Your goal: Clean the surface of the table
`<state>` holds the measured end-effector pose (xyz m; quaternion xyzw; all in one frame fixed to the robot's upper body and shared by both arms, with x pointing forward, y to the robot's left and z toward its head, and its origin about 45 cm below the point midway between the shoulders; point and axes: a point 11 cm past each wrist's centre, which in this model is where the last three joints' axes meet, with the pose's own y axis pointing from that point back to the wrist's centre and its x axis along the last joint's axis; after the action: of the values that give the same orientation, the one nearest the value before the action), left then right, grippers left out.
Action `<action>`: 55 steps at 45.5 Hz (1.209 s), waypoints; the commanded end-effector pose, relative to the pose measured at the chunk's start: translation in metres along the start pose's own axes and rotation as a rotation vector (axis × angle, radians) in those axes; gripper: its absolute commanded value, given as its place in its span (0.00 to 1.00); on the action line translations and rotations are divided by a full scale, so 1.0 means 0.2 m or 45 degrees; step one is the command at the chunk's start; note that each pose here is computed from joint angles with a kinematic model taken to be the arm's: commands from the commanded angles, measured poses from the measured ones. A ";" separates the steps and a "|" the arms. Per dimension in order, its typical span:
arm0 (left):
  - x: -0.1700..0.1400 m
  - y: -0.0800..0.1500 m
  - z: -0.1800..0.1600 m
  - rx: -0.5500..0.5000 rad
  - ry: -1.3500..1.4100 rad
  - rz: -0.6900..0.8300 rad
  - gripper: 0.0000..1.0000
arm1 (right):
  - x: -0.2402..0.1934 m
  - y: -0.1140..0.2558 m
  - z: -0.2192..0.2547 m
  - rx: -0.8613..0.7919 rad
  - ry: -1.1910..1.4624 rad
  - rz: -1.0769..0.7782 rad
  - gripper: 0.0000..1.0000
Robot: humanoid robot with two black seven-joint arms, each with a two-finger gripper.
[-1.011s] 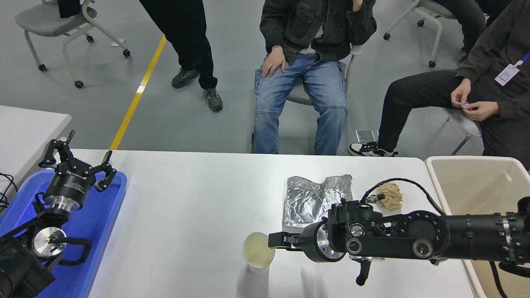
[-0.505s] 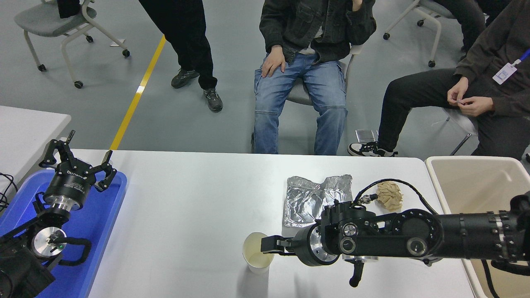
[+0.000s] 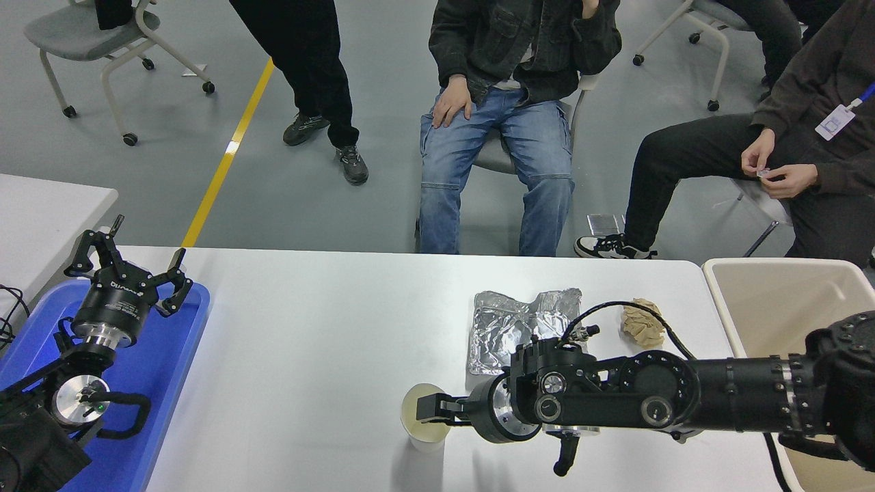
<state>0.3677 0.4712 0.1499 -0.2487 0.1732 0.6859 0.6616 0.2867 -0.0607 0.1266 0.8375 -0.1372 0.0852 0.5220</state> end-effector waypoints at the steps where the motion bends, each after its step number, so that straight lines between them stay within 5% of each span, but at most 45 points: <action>1: 0.00 0.00 0.00 -0.001 0.000 0.000 1.00 | 0.01 0.00 -0.03 0.012 0.009 0.007 0.86; 18: 0.00 0.00 0.00 0.001 0.000 0.000 1.00 | 0.00 0.01 -0.04 0.016 0.039 -0.012 0.59; 28: 0.00 0.00 0.00 0.000 -0.001 0.001 1.00 | -0.02 0.02 -0.04 0.029 0.078 -0.080 0.00; 55: 0.00 0.00 0.00 -0.001 0.000 0.000 1.00 | 0.12 0.14 -0.08 0.062 0.150 -0.057 0.00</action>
<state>0.3677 0.4713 0.1499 -0.2487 0.1731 0.6860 0.6615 0.2908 -0.0552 0.1478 0.8479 -0.0872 0.1119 0.5108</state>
